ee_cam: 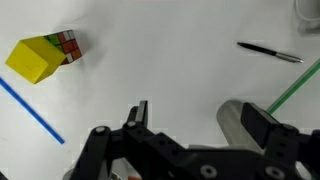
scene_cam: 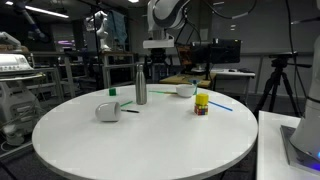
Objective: Put the cup upright on the table
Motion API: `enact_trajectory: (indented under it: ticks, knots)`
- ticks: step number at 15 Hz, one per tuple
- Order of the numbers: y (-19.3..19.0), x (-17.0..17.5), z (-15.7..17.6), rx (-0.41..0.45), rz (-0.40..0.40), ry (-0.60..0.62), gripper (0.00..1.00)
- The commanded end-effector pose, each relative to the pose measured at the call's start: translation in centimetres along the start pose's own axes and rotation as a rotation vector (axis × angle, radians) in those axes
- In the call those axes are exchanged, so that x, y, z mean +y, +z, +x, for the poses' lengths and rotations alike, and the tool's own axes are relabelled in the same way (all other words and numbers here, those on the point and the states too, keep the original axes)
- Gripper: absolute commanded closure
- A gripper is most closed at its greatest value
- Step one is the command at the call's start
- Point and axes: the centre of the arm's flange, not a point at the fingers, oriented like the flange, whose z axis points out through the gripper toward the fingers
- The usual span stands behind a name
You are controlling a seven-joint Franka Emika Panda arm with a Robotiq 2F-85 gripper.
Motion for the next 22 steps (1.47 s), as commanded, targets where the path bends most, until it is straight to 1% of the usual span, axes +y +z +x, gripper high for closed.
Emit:
enact_trajectory:
  ticks: [1, 3, 6, 9, 10, 11, 13, 22]
  knots:
    - [0.6, -3.6, 0.2, -0.048, 0.037, 0.039, 0.00]
    - [0.9, -4.5, -1.1, -0.072, 0.057, 0.016, 0.00]
    - [0.8, -5.5, -4.1, -0.104, 0.080, -0.060, 0.00]
    - [0.4, -5.6, -7.4, -0.139, 0.086, -0.135, 0.00]
    - [0.3, -5.2, -7.9, -0.131, 0.092, -0.166, 0.00]
    - [0.9, -6.0, -7.2, -0.115, 0.071, -0.124, 0.00]
    - [0.9, -6.2, -8.0, -0.117, 0.072, -0.153, 0.00]
    - [0.8, -6.1, -8.0, -0.117, 0.072, -0.158, 0.00]
